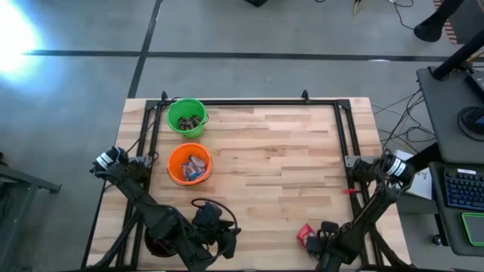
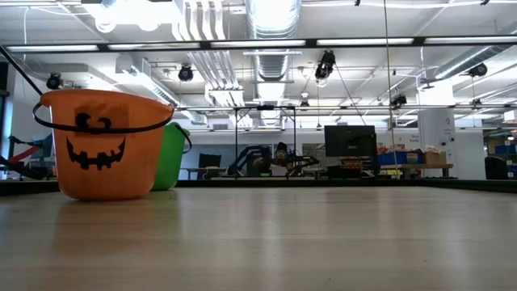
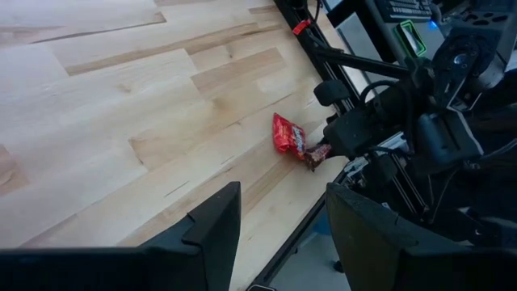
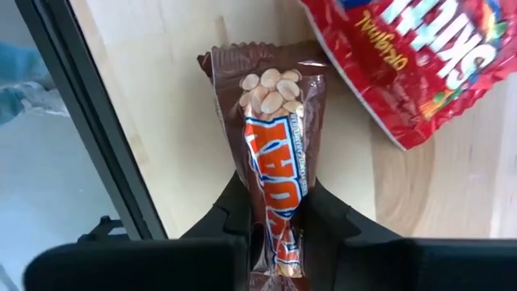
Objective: Organize candy in baskets
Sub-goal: Put the brown chocolate into the green bucket
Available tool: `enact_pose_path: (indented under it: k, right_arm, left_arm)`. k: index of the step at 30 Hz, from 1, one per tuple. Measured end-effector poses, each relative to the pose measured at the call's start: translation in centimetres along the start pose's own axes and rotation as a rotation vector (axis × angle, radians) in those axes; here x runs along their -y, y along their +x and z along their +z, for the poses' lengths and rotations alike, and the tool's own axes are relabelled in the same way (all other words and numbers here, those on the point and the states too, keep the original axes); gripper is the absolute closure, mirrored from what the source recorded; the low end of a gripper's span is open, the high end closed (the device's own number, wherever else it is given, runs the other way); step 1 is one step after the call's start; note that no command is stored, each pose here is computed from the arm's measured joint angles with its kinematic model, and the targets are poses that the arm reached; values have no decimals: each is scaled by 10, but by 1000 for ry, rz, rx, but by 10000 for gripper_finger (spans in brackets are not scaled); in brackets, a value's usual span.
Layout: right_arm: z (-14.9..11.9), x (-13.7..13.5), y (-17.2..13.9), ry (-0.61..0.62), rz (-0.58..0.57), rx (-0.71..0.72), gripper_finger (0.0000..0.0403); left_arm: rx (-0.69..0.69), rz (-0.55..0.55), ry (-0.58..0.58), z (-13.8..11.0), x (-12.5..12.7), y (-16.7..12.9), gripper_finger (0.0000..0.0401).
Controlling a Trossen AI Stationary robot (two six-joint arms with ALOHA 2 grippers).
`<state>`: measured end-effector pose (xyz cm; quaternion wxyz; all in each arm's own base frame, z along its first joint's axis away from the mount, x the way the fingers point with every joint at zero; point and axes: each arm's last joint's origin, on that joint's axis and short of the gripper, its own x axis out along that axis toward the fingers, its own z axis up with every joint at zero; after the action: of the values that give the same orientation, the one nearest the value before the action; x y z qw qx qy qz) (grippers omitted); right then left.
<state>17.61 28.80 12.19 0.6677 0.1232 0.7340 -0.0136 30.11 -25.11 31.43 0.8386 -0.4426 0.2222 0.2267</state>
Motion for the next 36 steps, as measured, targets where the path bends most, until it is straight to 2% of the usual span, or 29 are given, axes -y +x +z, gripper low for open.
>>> enact_pose_path:
  k: [5, 8, 15, 24, 30, 36]
  right_arm:
    - [-2, -11, -28, -2, 41, 1, 349]
    - [-6, -19, -57, -19, 67, 34, 349]
    - [-2, -37, -113, -46, 136, 229, 349]
    - [22, -43, -164, -51, 168, 449, 349]
    - [43, -34, -189, -29, 124, 535, 349]
    - [56, -24, -214, -11, 50, 643, 349]
  left_arm:
    - [-1, -13, -12, 0, 2, 0, 236]
    - [-1, -23, -21, 0, 3, 0, 236]
    - [-29, -71, -42, -1, 9, 0, 236]
    - [5, -285, -13, 5, 34, -3, 236]
    - [36, -401, 61, 10, 46, -6, 236]
    - [30, -349, 124, 9, 41, -1, 236]
